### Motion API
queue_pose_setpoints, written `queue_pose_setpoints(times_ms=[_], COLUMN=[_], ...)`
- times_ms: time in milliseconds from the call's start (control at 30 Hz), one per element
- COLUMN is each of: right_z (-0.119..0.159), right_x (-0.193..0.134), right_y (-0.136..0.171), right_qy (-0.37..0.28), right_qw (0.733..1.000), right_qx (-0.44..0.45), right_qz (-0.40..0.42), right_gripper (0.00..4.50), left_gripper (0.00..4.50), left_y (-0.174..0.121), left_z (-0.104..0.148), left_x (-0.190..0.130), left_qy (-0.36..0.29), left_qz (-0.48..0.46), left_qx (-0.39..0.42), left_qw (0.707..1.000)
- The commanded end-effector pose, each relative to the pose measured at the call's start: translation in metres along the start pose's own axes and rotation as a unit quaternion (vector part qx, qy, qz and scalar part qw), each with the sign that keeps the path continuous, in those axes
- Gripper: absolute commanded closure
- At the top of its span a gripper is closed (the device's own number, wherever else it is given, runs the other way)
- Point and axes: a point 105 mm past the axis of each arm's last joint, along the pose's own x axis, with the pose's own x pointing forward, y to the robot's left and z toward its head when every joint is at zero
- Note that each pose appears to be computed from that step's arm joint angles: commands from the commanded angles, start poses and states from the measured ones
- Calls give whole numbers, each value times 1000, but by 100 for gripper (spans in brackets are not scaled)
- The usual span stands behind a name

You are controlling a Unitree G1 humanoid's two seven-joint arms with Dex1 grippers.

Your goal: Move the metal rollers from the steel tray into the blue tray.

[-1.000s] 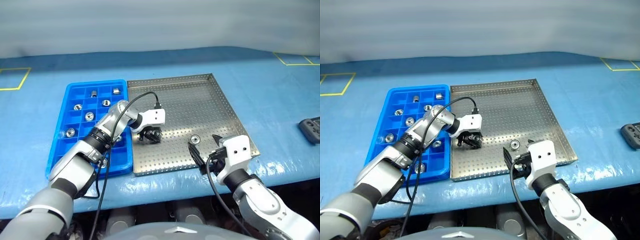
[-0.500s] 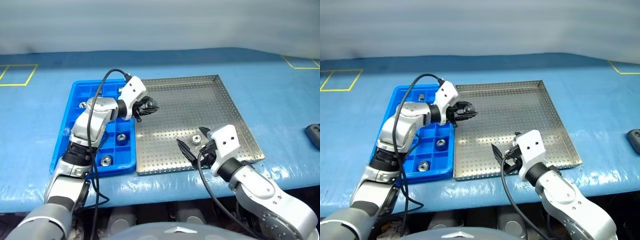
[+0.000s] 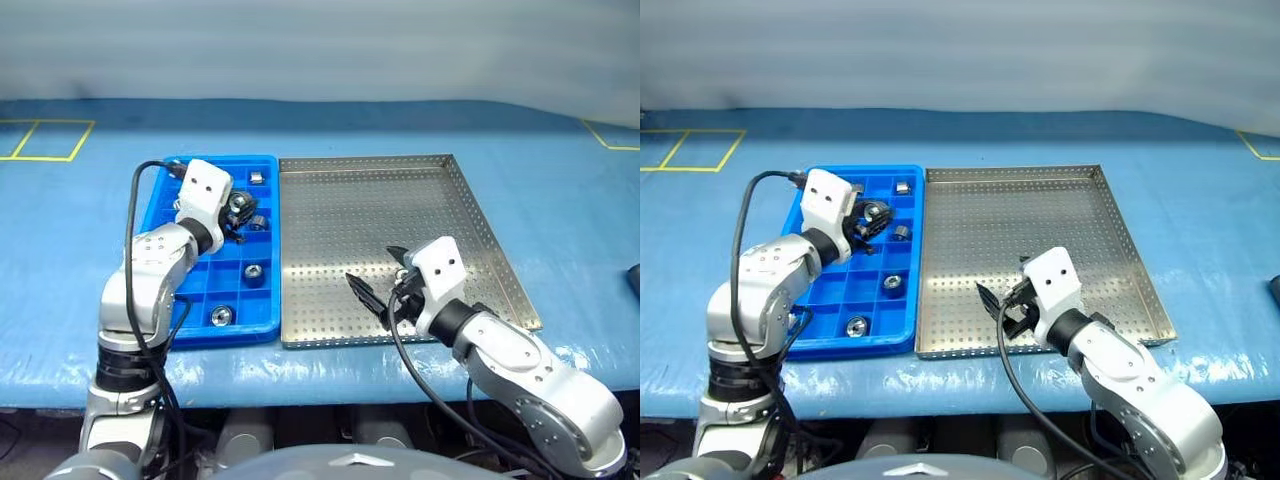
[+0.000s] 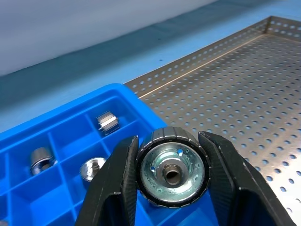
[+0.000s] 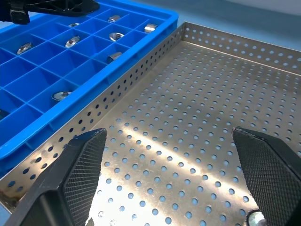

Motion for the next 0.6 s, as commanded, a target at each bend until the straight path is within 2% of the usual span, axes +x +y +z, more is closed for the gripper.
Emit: queue_pose_setpoints(times_ms=[33, 267, 600], right_z=[6, 5, 5], right_x=[4, 10, 16], right_y=[4, 8, 12], right_qy=[-11, -7, -5], right_qw=[1000, 999, 998], right_qx=[-9, -11, -10], right_qz=[16, 39, 66], right_gripper=[0, 0, 0], left_gripper=[280, 280, 280], left_y=[9, 15, 2], left_z=[0, -28, -52], left_x=[-12, -31, -48], left_qy=[-7, 41, 95], left_qz=[46, 103, 114], left_qx=[-10, -23, -49], left_qw=[999, 994, 988])
